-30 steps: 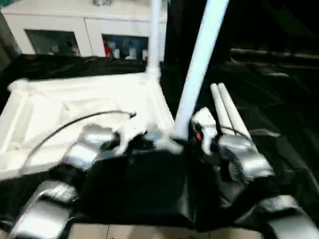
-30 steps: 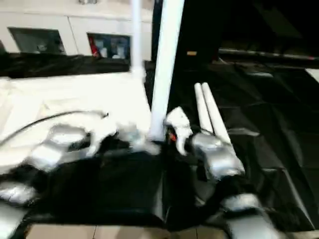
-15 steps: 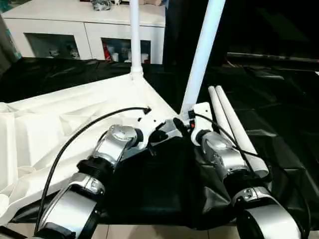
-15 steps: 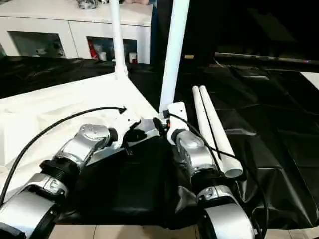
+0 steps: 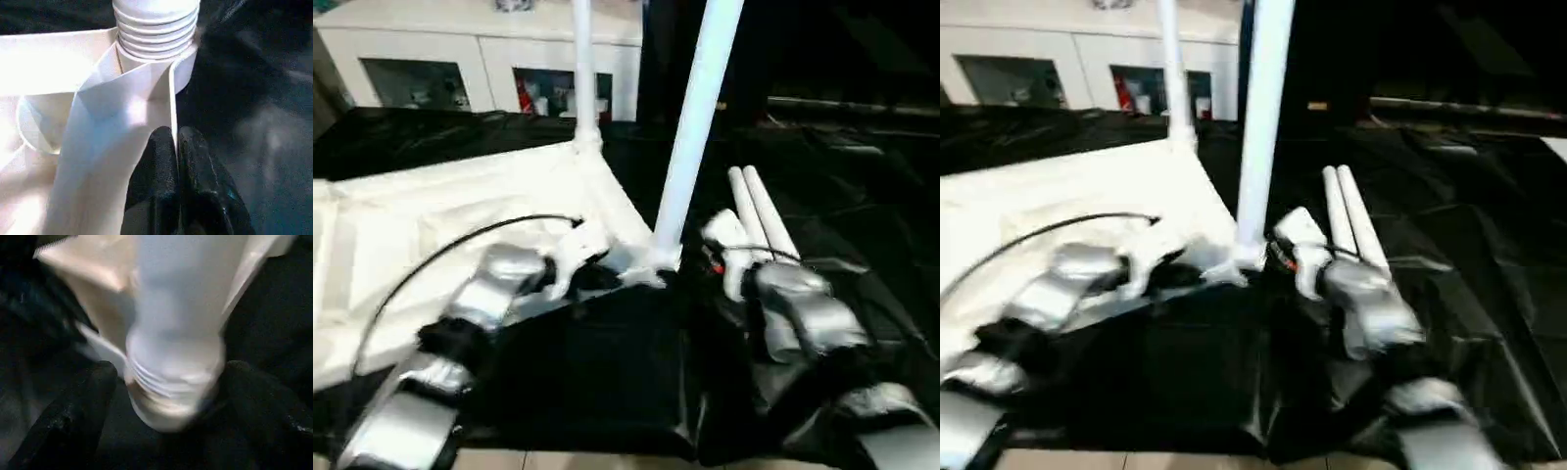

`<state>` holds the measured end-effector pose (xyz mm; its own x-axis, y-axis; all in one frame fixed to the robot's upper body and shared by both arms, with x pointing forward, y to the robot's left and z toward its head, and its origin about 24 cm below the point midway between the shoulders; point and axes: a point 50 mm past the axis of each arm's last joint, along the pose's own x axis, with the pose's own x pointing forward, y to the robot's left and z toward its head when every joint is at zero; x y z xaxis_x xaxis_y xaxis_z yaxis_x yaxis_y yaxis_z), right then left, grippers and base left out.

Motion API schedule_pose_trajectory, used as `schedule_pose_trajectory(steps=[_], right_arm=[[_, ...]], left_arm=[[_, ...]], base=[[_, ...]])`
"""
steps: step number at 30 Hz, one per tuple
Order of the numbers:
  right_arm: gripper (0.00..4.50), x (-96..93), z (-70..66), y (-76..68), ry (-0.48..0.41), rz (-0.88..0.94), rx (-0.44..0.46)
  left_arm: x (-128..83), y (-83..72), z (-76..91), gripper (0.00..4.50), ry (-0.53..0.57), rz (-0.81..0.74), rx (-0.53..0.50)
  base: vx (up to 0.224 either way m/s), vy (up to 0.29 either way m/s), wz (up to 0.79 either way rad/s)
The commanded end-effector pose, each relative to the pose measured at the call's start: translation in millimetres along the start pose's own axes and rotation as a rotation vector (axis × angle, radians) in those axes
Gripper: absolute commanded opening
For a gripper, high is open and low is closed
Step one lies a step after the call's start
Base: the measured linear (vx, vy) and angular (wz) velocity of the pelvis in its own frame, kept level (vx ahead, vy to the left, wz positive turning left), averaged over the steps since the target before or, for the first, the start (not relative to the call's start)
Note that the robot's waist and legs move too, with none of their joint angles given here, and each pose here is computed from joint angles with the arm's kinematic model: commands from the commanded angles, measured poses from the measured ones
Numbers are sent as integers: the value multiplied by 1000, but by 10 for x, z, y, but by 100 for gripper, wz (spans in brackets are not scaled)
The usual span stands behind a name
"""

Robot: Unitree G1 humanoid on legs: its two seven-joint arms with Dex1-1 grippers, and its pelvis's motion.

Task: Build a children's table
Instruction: Rotate leg to tighten

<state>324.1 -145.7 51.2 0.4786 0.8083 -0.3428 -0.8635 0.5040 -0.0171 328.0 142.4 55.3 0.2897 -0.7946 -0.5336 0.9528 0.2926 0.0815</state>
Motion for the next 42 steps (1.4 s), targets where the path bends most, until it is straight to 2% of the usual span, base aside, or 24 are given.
schedule_pose_trajectory(steps=[1,4,11,12,16,17,22,29,34,36,37,40,42], right_arm=[[383,-25,49,60,-2,87,-32],[383,-43,45,74,16,119,-43],[383,-21,55,110,19,157,-40],[357,-14,54,117,19,163,-39],[344,14,57,137,12,181,-34],[320,17,57,138,11,183,-32],[285,23,54,147,12,192,-28],[276,37,10,154,13,172,-7],[275,147,-171,58,28,-100,102],[275,238,-250,24,30,-279,188],[275,238,-250,24,30,-279,188],[275,392,-285,10,14,-491,337],[275,476,-254,44,4,-509,359]], left_arm=[[46,-129,-8,0,12,-129,47],[8,-191,-7,0,2,-194,64],[-19,-228,-12,0,-4,-215,67],[-20,-229,-15,0,-2,-214,67],[-28,-227,-24,0,3,-210,68],[-29,-227,-25,0,4,-210,68],[-40,-226,-34,0,10,-207,64],[-41,-213,-49,0,19,-188,52],[85,-85,-23,0,12,-20,-28],[177,1,8,0,30,99,-67],[177,1,8,0,30,99,-67],[355,30,112,0,32,188,-100],[434,12,160,0,29,200,-107]], base=[[0,0,0],[0,0,0],[0,0,0],[0,0,0],[0,0,0],[0,0,0],[0,0,0],[0,0,0],[0,0,0],[0,0,0],[0,0,0],[0,0,0],[0,0,0]])
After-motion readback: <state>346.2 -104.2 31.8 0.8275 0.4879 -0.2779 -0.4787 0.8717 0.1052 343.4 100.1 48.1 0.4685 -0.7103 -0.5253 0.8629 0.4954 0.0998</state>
